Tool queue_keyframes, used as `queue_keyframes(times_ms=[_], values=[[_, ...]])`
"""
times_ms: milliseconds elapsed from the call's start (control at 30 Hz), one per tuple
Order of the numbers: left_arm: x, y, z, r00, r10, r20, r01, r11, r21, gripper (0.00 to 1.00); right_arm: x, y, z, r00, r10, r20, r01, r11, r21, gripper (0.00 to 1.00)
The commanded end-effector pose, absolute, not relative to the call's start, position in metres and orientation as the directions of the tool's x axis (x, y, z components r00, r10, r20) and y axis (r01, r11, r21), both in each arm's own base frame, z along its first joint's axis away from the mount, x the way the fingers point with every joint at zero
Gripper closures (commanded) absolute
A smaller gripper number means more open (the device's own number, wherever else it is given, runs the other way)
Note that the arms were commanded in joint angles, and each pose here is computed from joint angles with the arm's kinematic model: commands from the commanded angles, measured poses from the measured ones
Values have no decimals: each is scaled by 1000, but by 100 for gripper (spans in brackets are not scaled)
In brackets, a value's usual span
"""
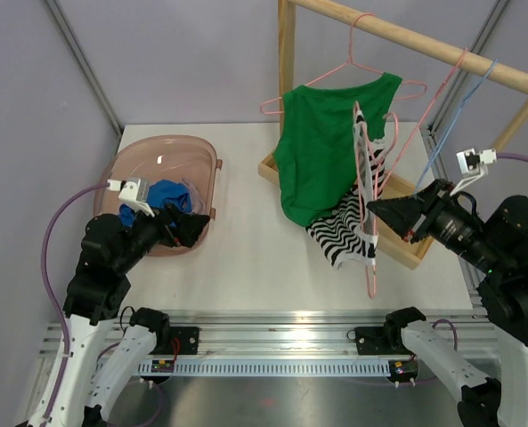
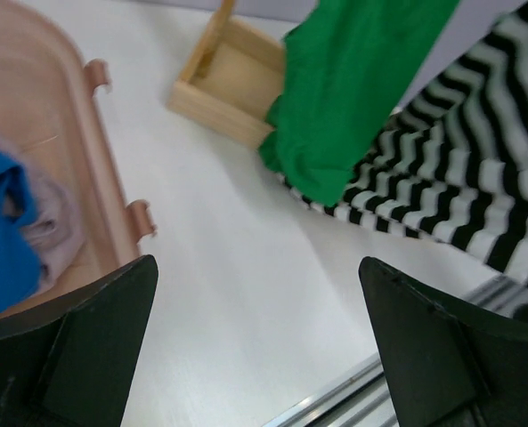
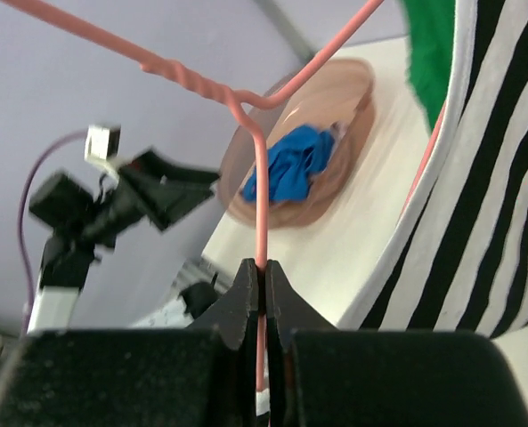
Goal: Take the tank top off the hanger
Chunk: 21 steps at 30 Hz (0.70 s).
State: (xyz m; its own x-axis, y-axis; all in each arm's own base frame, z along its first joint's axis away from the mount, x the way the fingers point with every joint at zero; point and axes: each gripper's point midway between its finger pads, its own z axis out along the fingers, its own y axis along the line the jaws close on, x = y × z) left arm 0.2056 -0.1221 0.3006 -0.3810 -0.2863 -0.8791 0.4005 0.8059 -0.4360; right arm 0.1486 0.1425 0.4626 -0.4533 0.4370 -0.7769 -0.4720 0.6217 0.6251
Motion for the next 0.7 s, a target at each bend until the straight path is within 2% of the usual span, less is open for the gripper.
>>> queue_keyframes(times_ms=[0, 267, 467, 667], values=[[187, -150, 377, -230, -344, -910, 621, 669, -409, 1, 104, 163, 459, -474, 301, -827, -668, 488, 561, 100], [161, -181, 424, -132, -365, -921, 788, 525, -321, 1, 25, 177, 467, -491, 175, -853, -834, 190, 518, 100], [149, -198, 460, -55, -402, -914, 861, 445, -248, 1, 16, 183, 489, -496, 168, -852, -857, 64, 511, 100], [149, -202, 504, 70, -439, -896, 873, 462, -158, 1, 30, 192, 509, -556, 148, -818, -828, -12, 561, 100]])
